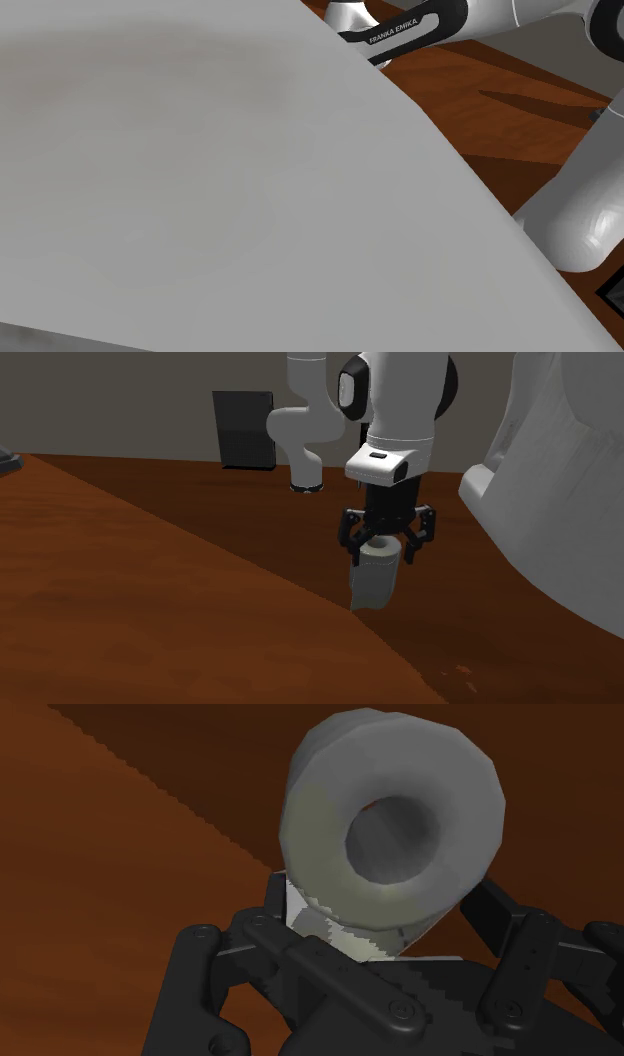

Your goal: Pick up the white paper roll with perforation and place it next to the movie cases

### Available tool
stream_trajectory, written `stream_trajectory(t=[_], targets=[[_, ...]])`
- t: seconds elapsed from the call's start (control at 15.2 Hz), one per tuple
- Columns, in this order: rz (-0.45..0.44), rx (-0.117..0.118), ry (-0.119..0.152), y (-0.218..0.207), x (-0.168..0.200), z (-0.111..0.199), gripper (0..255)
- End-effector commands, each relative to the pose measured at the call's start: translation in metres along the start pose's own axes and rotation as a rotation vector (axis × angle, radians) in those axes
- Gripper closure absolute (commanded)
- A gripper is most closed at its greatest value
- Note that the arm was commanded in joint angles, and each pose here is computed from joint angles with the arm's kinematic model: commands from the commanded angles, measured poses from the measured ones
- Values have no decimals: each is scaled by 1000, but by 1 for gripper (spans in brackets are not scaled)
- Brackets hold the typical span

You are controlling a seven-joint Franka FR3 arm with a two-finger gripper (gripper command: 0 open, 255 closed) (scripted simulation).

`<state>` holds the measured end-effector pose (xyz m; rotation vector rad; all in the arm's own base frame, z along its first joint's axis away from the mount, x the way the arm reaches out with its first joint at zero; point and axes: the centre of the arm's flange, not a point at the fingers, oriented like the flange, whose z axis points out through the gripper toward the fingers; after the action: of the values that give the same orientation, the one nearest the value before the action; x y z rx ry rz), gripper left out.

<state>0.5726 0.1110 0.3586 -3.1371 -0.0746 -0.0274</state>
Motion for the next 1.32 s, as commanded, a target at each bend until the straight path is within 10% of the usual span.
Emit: stream_trajectory(t=[0.0, 0.53, 0.59, 1.25], targets=[[0, 0, 0, 0, 0, 10, 0], [0, 0, 0, 0, 0, 13, 0], [0, 0, 0, 0, 0, 13, 255], [0, 0, 0, 0, 0, 8, 255]])
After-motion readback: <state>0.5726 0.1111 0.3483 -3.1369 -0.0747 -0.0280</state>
